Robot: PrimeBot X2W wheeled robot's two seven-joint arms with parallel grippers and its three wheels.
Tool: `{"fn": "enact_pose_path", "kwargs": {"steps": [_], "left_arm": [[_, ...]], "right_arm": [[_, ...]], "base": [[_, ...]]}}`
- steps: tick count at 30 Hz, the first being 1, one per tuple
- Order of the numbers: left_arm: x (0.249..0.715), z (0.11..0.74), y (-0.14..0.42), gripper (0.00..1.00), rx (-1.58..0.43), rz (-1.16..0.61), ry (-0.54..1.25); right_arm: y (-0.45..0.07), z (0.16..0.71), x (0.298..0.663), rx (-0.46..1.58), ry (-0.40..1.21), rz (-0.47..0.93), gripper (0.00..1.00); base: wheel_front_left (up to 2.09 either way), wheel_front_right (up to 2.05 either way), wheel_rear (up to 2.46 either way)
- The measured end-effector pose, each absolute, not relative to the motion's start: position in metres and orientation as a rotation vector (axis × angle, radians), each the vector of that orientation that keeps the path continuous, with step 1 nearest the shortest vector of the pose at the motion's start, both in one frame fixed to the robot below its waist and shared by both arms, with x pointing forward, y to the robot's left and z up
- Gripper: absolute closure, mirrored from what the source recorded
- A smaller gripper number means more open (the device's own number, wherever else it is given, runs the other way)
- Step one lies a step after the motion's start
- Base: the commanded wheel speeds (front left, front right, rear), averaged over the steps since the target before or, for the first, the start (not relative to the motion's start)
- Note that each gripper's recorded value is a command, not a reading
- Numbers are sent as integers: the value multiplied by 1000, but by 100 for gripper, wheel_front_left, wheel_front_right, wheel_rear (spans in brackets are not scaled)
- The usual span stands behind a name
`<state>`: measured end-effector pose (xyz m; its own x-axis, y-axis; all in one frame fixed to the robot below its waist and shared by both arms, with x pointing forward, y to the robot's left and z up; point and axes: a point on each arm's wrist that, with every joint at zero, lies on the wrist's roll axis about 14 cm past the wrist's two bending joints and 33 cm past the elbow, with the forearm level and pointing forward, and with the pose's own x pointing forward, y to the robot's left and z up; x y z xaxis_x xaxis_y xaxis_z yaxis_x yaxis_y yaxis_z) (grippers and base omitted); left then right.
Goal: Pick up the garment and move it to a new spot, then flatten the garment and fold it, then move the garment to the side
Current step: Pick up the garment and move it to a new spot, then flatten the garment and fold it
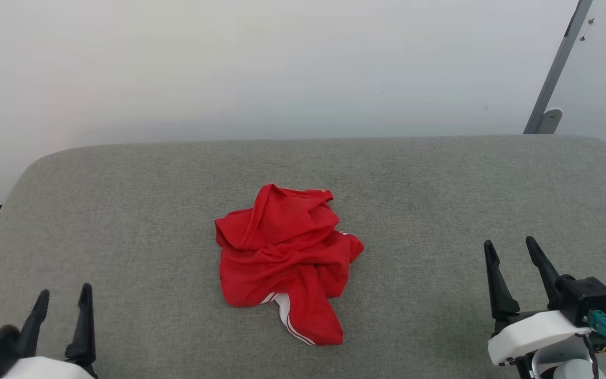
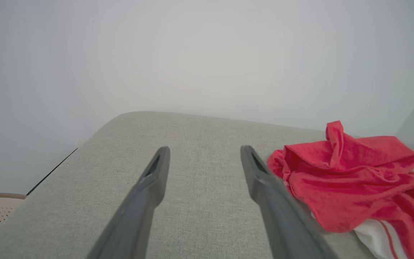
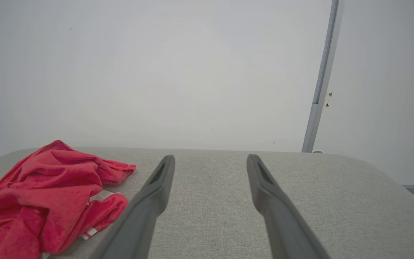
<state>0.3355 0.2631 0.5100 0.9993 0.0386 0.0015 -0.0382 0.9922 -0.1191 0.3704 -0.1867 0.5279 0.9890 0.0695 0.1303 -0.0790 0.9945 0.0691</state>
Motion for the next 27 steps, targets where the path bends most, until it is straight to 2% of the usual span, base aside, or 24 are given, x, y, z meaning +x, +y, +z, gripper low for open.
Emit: {"fn": "enact_pose_path", "kwargs": {"steps": [12, 27], "left_arm": [[326, 509, 270, 0, -152, 81, -35], [308, 504, 279, 0, -180, 134, -44]], "right_arm": [[-180, 522, 368, 88, -118, 85, 0], [-74, 510, 403, 23, 41, 442, 0]], "base": [[0, 0, 0], [0, 0, 0]]}}
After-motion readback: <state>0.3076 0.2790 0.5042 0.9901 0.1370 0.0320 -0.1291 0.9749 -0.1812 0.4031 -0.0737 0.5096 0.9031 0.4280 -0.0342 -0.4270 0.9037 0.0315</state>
